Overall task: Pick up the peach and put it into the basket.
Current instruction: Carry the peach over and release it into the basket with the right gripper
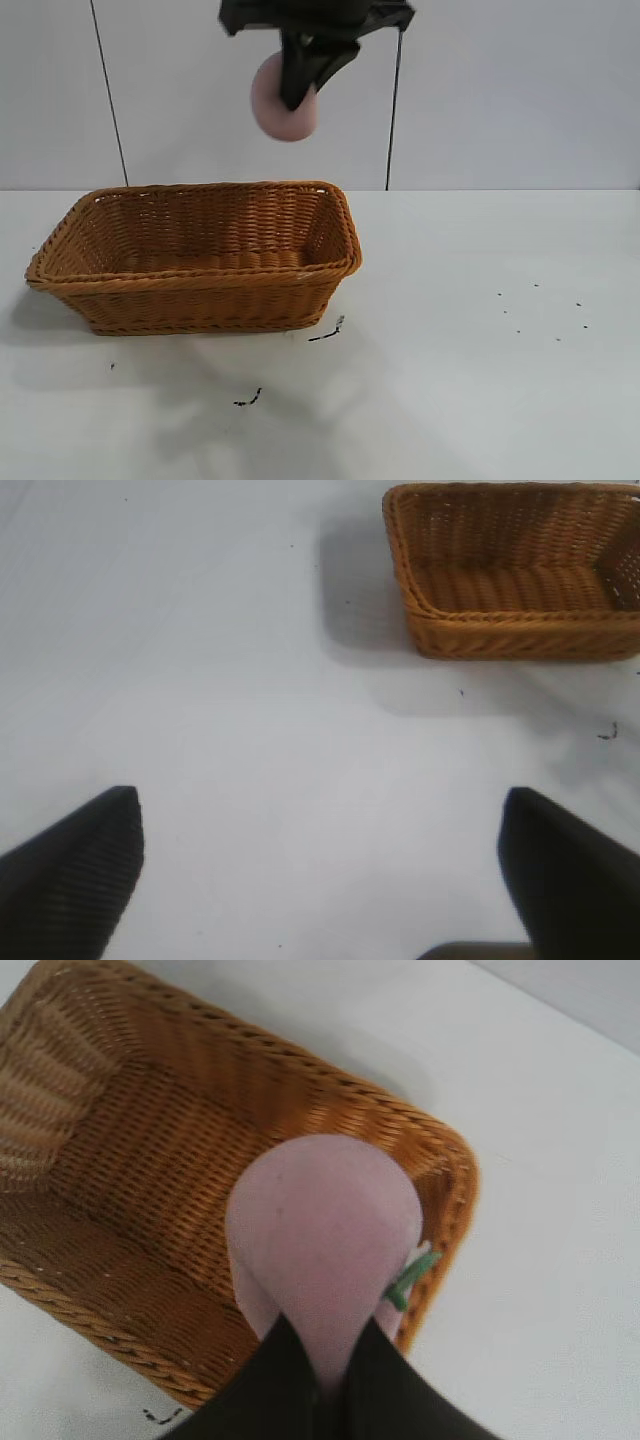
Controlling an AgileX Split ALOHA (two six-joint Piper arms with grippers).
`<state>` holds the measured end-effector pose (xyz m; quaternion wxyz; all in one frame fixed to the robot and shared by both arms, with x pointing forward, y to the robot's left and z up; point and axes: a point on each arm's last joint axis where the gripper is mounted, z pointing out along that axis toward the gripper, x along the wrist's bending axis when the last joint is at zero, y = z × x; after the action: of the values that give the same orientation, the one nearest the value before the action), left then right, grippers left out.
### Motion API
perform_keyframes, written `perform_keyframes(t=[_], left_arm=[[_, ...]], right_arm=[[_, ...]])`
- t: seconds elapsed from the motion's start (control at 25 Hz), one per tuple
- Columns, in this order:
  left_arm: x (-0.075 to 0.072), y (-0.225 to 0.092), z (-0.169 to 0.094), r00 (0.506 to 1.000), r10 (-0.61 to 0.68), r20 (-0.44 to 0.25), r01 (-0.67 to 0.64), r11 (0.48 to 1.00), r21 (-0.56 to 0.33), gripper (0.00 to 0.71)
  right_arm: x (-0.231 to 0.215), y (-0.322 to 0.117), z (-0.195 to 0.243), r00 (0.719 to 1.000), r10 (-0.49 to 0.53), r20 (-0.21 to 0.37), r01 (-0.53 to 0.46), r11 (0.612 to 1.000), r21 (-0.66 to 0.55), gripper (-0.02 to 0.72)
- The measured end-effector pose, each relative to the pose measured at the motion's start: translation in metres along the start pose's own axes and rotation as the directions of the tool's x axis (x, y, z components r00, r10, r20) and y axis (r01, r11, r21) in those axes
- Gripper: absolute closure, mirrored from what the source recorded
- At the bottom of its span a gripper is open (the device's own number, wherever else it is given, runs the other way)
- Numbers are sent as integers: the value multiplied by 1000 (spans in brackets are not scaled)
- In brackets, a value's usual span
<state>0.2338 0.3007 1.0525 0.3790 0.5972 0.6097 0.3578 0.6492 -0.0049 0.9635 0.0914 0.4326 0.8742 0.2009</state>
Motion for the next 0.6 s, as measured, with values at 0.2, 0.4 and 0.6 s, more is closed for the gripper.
perform_keyframes(t=[0.2, 0.4, 0.6], left_arm=[[0, 0, 0, 1000, 0, 0, 0, 1000, 0, 17], [0, 0, 0, 1000, 0, 0, 0, 1000, 0, 17], [0, 0, 0, 1000, 0, 0, 0, 1000, 0, 17]], right_arm=[[0, -8, 36, 1000, 12, -9, -12, 1000, 14, 722], [2, -8, 37, 999, 11, -30, -10, 1000, 14, 478], [2, -4, 29, 1000, -1, -30, 1, 1000, -8, 57]])
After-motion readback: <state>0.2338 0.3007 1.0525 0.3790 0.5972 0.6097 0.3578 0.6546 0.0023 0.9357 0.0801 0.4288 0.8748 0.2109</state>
